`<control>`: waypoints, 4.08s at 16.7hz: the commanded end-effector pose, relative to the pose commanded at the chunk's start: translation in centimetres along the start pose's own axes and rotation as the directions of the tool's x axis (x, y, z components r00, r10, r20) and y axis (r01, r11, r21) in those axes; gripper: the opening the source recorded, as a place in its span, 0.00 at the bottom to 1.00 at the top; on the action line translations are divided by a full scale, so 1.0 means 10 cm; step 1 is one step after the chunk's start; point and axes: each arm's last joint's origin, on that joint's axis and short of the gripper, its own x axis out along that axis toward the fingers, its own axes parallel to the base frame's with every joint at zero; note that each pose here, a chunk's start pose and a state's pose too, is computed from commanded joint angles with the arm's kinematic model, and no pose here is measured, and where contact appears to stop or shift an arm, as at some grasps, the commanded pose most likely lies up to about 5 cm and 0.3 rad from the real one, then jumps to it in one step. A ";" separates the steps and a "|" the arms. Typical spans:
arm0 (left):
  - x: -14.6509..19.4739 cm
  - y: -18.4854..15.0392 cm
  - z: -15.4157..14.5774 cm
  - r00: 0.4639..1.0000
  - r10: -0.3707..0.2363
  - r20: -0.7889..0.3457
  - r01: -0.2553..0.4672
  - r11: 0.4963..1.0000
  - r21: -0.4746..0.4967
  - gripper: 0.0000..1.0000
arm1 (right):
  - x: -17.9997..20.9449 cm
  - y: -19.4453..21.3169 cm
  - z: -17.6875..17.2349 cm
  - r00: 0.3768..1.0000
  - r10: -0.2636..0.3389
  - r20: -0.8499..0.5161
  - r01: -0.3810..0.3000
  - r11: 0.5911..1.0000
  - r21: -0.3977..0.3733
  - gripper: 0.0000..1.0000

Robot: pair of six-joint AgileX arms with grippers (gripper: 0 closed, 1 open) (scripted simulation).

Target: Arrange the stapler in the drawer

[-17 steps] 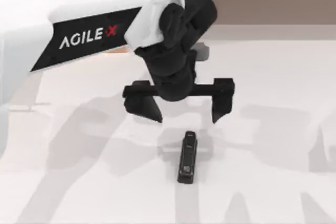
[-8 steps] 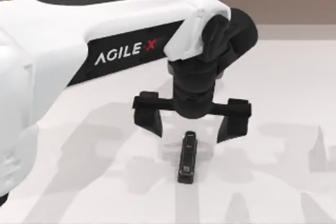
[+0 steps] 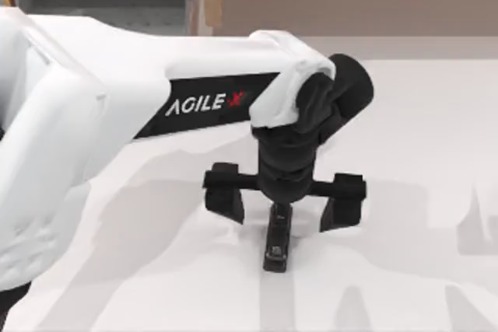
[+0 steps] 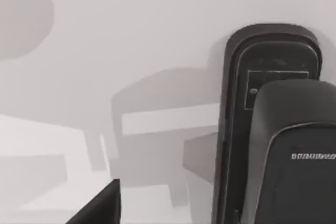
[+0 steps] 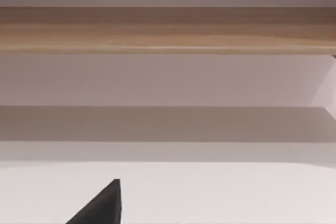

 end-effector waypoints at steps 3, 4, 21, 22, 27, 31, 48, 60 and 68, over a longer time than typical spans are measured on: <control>0.16 0.01 -0.02 1.000 0.006 -0.007 -0.006 1.000 0.000 1.00 | 0.00 0.00 0.00 1.000 0.000 0.000 0.000 1.000 0.000 1.00; 0.16 0.01 -0.02 1.000 0.006 -0.007 -0.006 1.000 0.000 1.00 | 0.00 0.00 0.00 1.000 0.000 0.000 0.000 1.000 0.000 1.00; 0.16 0.01 -0.02 1.000 0.006 -0.007 -0.006 1.000 0.000 0.00 | 0.00 0.00 0.00 1.000 0.000 0.000 0.000 1.000 0.000 1.00; 0.16 0.01 -0.02 1.000 0.006 -0.007 -0.006 1.000 0.000 0.00 | 0.00 0.00 0.00 1.000 0.000 0.000 0.000 1.000 0.000 1.00; 0.16 0.01 -0.02 1.000 0.006 -0.007 -0.006 1.000 0.000 0.00 | 0.00 0.00 0.00 1.000 0.000 0.000 0.000 1.000 0.000 1.00; 0.07 0.01 -0.01 1.000 0.004 -0.005 -0.004 1.000 0.001 0.00 | 0.00 0.00 0.00 1.000 0.000 0.000 0.000 1.000 0.000 1.00; -1.12 0.90 0.69 0.954 -0.036 0.297 0.055 0.997 -0.053 0.00 | 0.00 0.00 0.00 1.000 0.000 0.000 0.000 1.000 0.000 1.00; -1.42 4.18 1.15 0.906 0.331 0.263 -0.279 0.936 -0.217 0.00 | 0.00 0.00 0.00 1.000 0.000 0.000 0.000 1.000 0.000 1.00; -0.38 4.90 1.16 0.991 0.109 0.083 -0.101 0.990 -0.103 0.00 | 0.00 0.00 0.00 1.000 0.000 0.000 0.000 1.000 0.000 1.00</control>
